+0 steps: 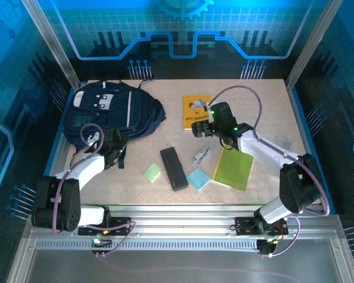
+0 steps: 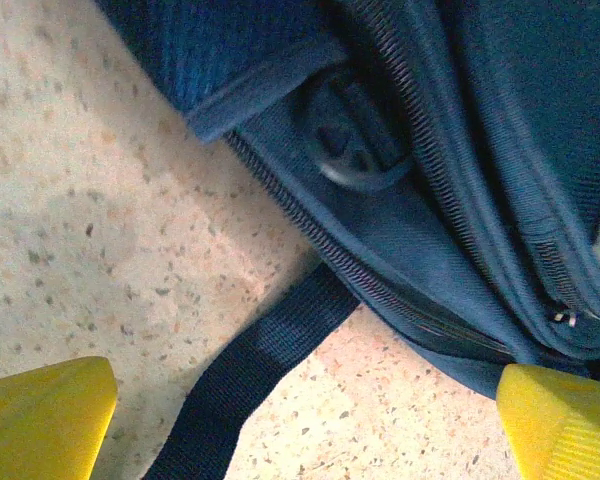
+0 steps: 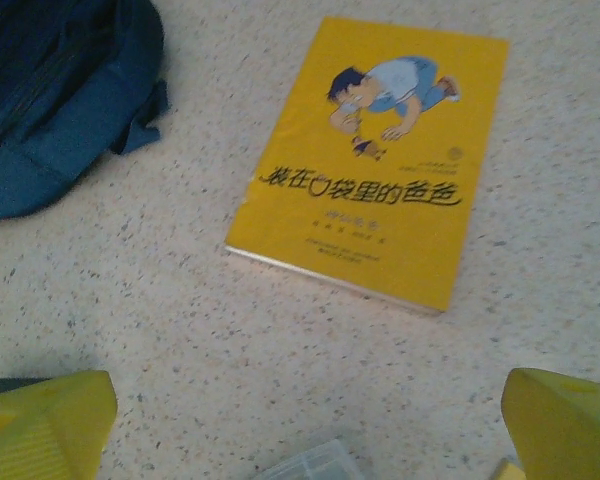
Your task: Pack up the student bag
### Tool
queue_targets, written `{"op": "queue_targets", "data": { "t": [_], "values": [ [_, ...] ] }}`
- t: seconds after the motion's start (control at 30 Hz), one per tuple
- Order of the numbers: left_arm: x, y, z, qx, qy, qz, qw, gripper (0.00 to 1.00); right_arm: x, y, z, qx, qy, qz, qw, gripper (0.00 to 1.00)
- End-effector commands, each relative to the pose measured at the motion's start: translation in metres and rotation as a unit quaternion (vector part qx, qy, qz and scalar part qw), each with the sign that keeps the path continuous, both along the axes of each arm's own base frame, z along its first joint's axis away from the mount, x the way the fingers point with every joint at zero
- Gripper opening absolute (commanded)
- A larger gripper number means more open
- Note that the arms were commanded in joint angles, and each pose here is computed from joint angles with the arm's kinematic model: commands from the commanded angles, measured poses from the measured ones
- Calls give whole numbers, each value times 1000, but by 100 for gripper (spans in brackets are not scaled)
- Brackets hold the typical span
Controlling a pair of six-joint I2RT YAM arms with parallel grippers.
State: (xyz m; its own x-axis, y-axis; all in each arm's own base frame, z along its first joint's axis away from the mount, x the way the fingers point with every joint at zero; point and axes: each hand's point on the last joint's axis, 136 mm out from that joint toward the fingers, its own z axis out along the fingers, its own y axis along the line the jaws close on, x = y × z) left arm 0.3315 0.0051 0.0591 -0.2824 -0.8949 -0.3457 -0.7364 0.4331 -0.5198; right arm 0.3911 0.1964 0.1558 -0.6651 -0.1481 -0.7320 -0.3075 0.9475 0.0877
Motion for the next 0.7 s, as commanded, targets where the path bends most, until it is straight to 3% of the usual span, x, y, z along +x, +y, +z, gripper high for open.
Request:
{"op": "queue_targets", "data": {
  "t": [0.0, 0.23, 0.47, 0.67],
  "values": [
    [9, 6, 0, -31, -20, 89, 995, 97, -2, 24, -3, 25, 13, 32, 999, 100],
    [26, 18, -16, -30, -41, 160, 986, 85, 10, 94, -16, 160, 106, 94, 977, 99],
    [47, 18, -17, -60, -97, 184, 976, 81, 31, 124, -33, 173, 135, 99, 971, 96],
    [51, 15, 17, -67, -130, 170, 975, 88, 38, 137, -45, 174, 145, 99, 969, 96]
  ]
}}
